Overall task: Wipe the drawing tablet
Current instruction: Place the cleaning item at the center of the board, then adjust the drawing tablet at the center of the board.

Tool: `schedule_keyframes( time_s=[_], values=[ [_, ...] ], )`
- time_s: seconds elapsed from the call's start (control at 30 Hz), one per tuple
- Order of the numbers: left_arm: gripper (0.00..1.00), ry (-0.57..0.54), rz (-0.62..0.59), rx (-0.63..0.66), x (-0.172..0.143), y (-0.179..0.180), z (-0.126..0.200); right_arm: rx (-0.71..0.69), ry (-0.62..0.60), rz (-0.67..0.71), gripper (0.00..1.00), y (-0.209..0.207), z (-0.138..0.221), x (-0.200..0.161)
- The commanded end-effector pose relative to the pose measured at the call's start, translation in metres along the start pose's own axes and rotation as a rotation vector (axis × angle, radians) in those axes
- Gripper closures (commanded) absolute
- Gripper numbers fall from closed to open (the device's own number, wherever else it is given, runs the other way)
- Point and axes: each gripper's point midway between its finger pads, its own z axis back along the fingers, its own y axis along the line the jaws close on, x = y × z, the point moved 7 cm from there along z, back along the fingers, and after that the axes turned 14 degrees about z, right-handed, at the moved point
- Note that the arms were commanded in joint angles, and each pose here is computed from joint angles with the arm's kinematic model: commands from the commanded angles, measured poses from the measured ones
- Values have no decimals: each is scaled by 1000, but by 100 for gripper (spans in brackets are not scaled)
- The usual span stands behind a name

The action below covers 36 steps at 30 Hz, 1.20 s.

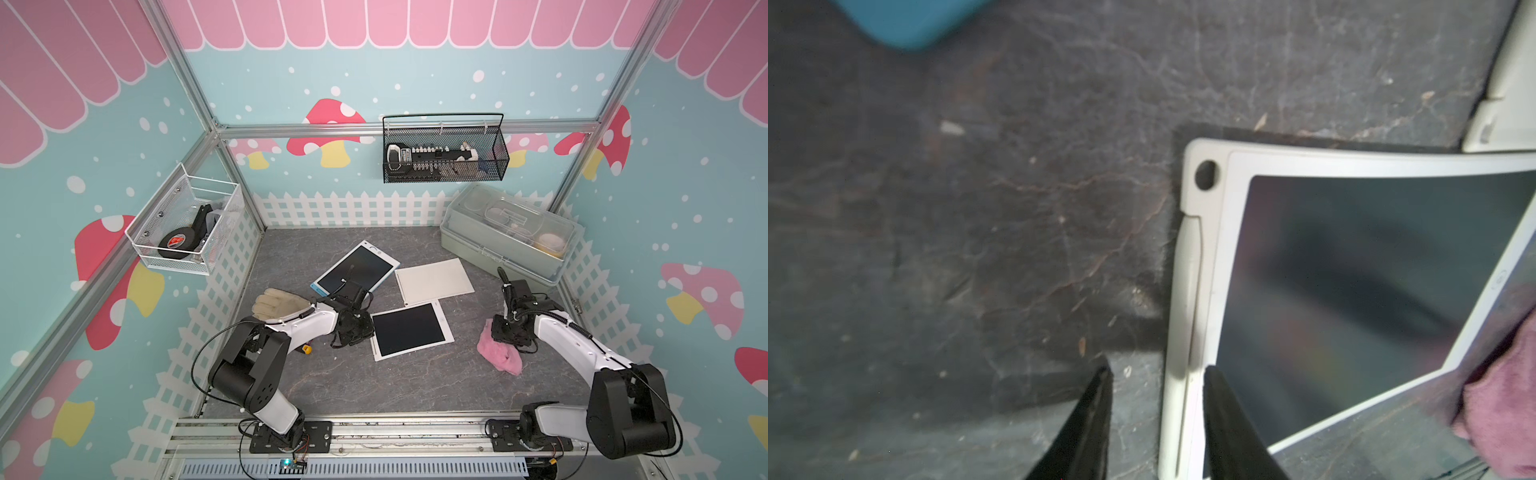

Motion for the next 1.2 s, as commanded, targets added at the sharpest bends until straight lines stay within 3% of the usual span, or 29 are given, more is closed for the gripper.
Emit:
schedule_keyframes(
  time_s=[0.0, 0.1, 0.3, 0.37, 0.43, 0.47, 0.53, 0.87, 1.17],
  values=[
    [54, -4, 32, -30, 5, -3, 18, 13, -190, -36, 46, 1, 37, 27],
    [50, 29, 65, -127, 11, -7, 20, 100, -291, 3, 41, 14, 47, 50],
    [47, 89, 83, -205, 16, -10, 10, 362, -243, 194, 40, 62, 29, 78],
    [47, 98, 96, -200, 17, -6, 5, 505, -172, 224, 40, 78, 12, 79],
    [47, 101, 105, -204, 18, -4, 1, 602, -92, 251, 31, 89, -4, 78],
    [47, 105, 108, -207, 17, -3, -1, 632, -58, 260, 24, 92, -13, 76],
    [47, 111, 113, -211, 17, -1, -4, 653, -30, 270, 22, 94, -26, 72],
    [47, 134, 141, -212, 16, 4, -19, 819, 121, 214, 33, 108, -81, 56],
    [47, 155, 169, -206, 14, 11, -33, 1063, 123, 166, 36, 126, -76, 54]
  ],
)
